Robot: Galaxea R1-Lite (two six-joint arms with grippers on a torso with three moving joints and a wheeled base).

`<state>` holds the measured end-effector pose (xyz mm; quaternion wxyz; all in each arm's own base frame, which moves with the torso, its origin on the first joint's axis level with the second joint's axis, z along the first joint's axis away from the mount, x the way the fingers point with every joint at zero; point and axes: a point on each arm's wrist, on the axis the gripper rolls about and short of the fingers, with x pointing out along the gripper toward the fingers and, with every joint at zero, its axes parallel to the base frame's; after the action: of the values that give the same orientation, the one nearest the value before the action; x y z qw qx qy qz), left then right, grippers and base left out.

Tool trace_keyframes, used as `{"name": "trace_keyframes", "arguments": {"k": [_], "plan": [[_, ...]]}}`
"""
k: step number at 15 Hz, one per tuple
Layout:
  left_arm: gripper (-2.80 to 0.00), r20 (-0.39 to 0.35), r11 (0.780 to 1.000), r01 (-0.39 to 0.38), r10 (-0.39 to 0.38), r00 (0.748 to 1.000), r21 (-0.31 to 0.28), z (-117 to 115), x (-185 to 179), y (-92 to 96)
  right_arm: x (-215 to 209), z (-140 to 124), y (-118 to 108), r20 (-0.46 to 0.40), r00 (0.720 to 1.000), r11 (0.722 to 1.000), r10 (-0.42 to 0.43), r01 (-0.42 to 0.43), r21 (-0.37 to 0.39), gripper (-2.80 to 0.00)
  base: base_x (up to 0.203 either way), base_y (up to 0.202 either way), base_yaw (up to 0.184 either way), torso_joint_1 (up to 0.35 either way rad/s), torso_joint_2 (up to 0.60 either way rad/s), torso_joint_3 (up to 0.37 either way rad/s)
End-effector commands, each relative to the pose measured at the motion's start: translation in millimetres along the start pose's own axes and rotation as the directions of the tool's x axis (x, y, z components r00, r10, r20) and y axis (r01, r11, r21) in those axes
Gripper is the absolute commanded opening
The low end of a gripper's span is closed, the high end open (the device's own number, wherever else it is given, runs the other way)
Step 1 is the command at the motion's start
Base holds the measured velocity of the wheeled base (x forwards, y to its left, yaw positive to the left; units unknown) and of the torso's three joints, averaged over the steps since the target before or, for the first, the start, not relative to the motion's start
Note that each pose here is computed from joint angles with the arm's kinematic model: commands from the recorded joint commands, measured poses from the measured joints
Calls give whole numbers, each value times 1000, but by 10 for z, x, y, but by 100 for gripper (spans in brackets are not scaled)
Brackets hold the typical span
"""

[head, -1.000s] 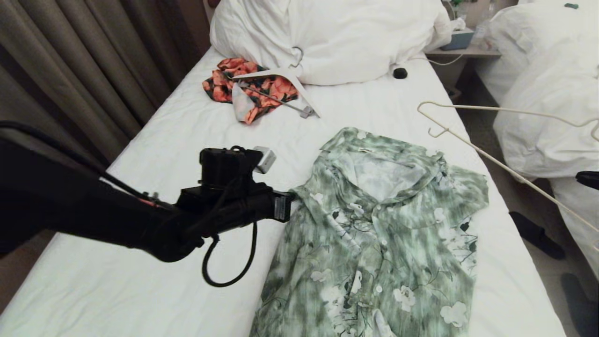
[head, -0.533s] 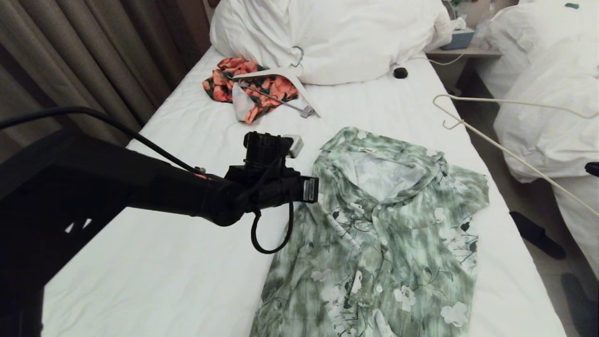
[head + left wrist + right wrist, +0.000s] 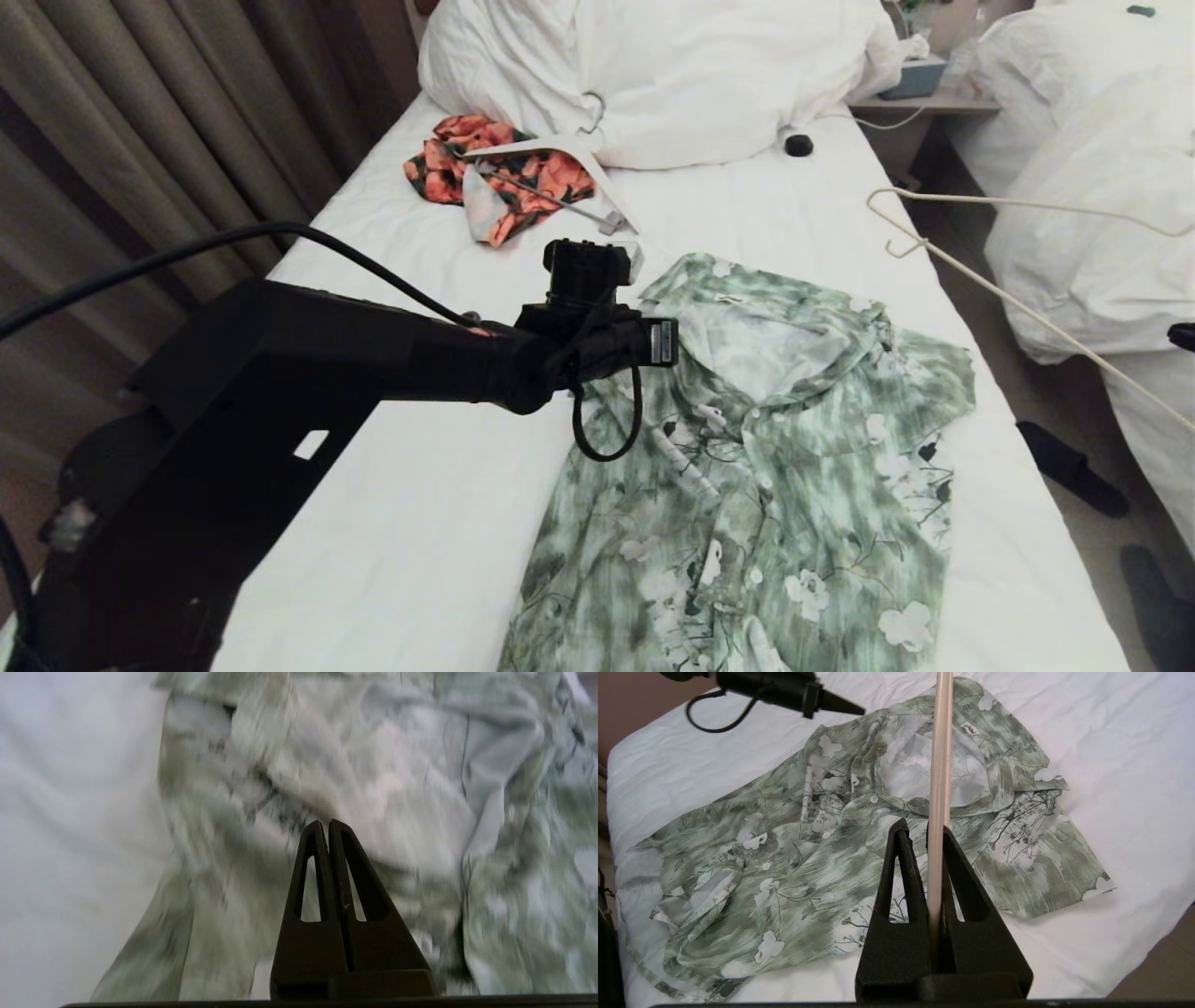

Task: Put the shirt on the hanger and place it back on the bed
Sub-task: Lift the shirt and hanger

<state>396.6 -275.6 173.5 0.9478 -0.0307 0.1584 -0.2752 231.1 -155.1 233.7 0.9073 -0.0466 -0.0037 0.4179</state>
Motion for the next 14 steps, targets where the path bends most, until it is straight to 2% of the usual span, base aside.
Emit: {"name": "trace_keyframes", "arguments": {"k": [1, 3, 4, 12, 14], "plan": [[0, 9, 1000, 0, 0, 1000, -8, -75, 226, -20, 0, -8, 1, 6, 1000, 1000, 6, -6, 0, -280, 0, 0, 0, 0, 0, 0], [0, -1, 999, -8, 8, 1000, -32, -38, 268, -65, 1, -13, -8, 6, 1000, 1000, 6, -6, 2, -280, 0, 0, 0, 0, 0, 0], [0, -4, 998, -10, 10, 1000, -69, -25, 280, -91, 1, -19, -9, 6, 1000, 1000, 6, -6, 4, -280, 0, 0, 0, 0, 0, 0], [0, -22, 997, -1, -1, 1000, -72, -145, 361, -142, 0, -6, 2, 6, 1000, 1000, 6, -6, 3, -280, 0, 0, 0, 0, 0, 0], [0, 1, 997, 8, -8, 1000, -73, -174, 404, -149, 1, -18, 6, 6, 1000, 1000, 6, -6, 7, -280, 0, 0, 0, 0, 0, 0]]}}
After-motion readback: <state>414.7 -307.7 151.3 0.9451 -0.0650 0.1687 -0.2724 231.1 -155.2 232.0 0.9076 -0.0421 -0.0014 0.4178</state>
